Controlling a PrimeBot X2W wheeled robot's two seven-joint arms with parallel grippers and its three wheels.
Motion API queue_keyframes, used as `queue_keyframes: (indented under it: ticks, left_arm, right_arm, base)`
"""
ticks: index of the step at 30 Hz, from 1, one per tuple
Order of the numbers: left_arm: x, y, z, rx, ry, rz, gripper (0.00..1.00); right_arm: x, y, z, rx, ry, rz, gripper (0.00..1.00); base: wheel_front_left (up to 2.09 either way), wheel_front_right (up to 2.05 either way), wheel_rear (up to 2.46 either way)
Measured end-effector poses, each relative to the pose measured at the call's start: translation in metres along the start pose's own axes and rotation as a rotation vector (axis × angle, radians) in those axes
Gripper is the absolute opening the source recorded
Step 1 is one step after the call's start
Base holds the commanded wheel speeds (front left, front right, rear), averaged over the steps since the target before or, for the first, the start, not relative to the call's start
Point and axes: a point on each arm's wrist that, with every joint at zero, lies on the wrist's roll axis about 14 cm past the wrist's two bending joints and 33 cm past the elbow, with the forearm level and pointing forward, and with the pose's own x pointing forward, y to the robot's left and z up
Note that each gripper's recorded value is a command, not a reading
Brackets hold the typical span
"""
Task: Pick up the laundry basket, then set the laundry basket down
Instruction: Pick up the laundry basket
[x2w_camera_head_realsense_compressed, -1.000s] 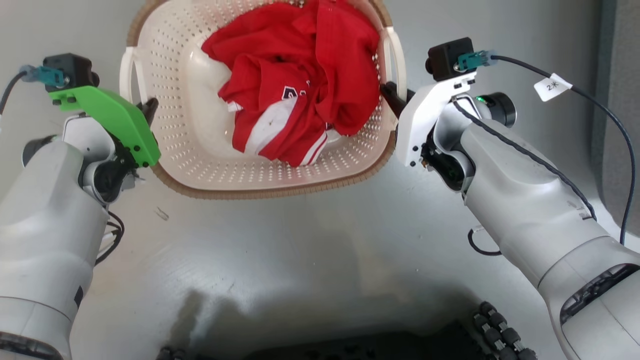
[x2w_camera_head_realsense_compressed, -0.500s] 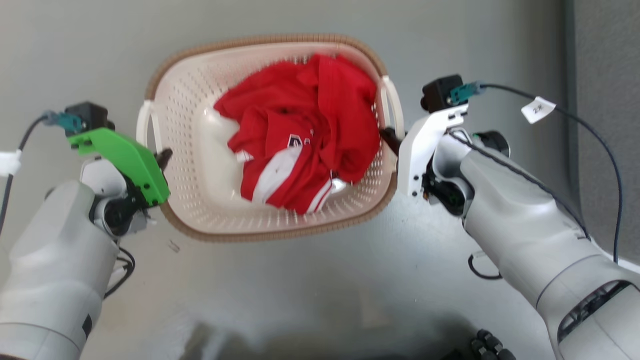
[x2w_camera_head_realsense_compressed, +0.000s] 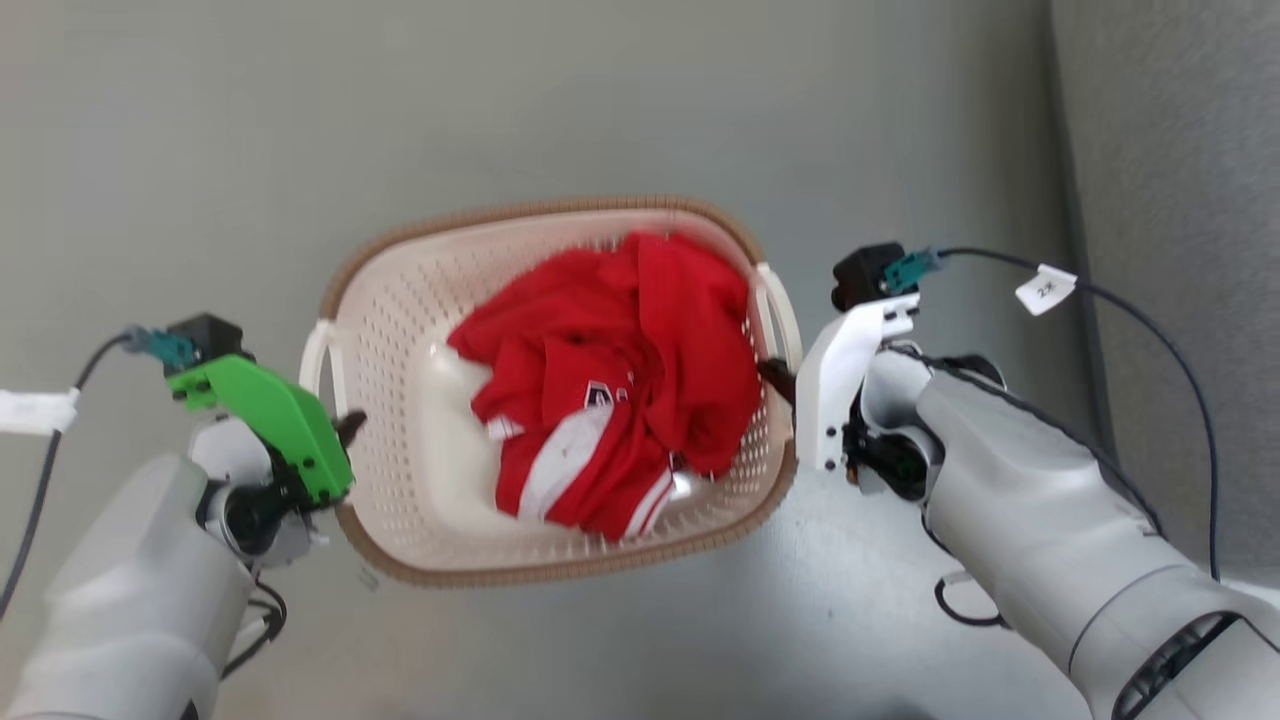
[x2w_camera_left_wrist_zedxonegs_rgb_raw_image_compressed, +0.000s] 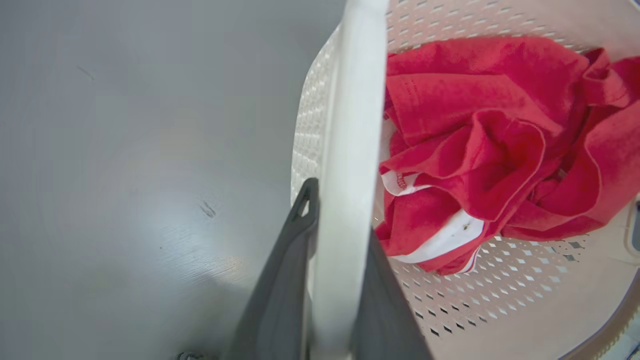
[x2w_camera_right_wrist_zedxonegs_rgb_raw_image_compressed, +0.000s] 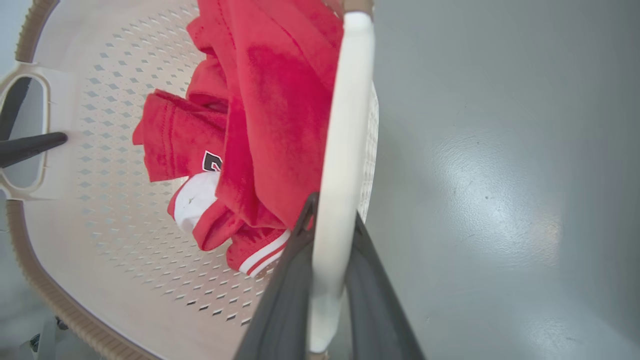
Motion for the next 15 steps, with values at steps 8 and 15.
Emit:
queue_keyframes:
  ticks: [8,15]
  left_arm:
    - [-0.021,-0.013,-0.003,0.006,-0.010,-0.012,0.00]
    - [-0.040,-0.027,-0.003,0.011,-0.024,-0.034,0.00]
  right_arm:
    - [-0.023,0.009,0.004,-0.001,-0.023,-0.004,0.00]
    - [-0.044,0.017,0.012,-0.009,-0.055,-0.010,0.00]
  base:
    - [0.00,0.00,0.00]
    - [0.00,0.00,0.00]
